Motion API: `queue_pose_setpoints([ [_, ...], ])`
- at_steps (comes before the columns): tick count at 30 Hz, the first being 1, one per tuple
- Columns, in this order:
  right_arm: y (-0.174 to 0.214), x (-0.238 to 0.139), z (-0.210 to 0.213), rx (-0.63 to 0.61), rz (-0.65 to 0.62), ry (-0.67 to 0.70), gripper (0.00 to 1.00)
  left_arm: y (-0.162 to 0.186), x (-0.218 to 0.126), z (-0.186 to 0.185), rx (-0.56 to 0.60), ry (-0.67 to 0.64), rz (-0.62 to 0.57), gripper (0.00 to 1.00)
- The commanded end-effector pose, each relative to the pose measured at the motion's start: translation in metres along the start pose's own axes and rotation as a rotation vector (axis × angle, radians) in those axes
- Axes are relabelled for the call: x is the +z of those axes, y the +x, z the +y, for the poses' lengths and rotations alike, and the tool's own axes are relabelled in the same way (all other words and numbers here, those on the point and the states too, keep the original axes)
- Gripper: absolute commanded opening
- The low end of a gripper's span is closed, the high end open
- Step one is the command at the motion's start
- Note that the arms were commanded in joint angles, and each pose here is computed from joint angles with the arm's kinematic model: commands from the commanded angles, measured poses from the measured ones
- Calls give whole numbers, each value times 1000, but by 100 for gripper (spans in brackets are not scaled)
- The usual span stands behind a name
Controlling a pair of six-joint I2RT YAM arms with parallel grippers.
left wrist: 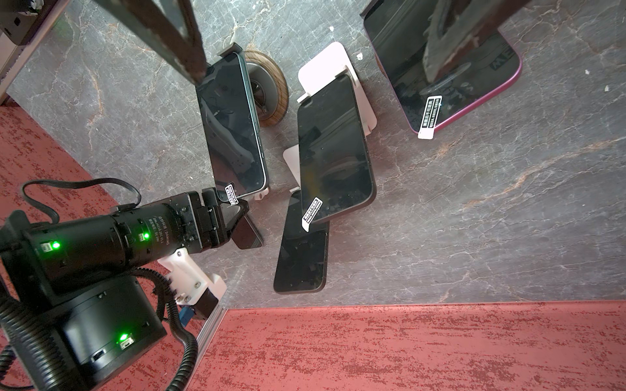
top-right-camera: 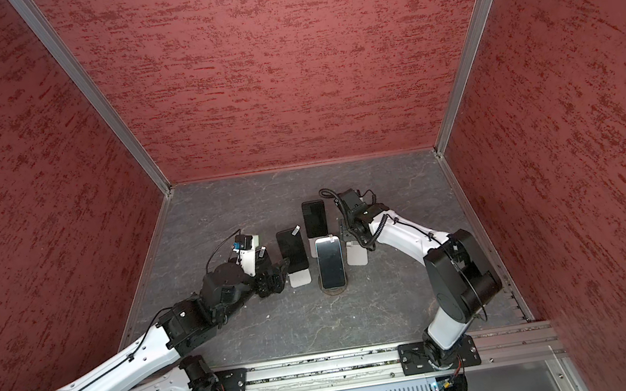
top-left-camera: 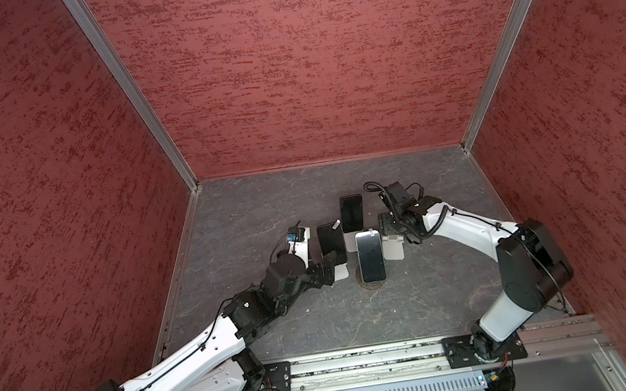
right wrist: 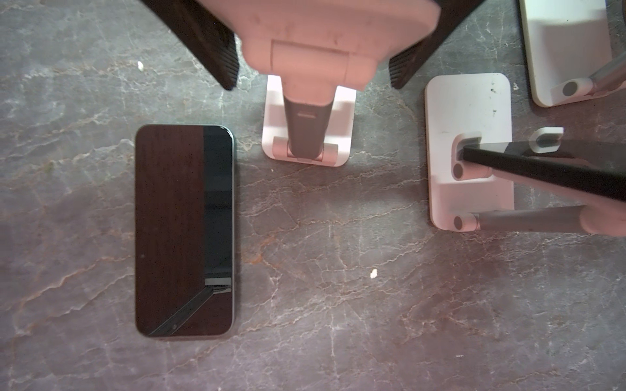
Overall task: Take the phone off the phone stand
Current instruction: 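Close the right gripper on the empty white phone stand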
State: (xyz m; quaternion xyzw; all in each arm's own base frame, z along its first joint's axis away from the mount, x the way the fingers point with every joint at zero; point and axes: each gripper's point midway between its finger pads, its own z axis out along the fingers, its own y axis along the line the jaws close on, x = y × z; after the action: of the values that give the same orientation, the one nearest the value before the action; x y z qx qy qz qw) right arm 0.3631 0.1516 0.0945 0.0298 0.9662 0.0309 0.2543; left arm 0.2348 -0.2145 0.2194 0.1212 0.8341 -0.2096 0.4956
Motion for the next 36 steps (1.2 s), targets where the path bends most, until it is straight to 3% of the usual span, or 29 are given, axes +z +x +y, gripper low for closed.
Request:
queue_pose_setpoints([
  [1, 4, 2, -4, 5, 4, 36, 66, -1, 0, -2, -3, 9, -15, 99],
  [11, -2, -3, 1, -13, -14, 11, 54, -2, -2, -2, -4, 10, -16, 99],
  [36, -66, -41, 2, -16, -177, -18, 55, -1, -5, 1, -4, -1, -14, 99],
])
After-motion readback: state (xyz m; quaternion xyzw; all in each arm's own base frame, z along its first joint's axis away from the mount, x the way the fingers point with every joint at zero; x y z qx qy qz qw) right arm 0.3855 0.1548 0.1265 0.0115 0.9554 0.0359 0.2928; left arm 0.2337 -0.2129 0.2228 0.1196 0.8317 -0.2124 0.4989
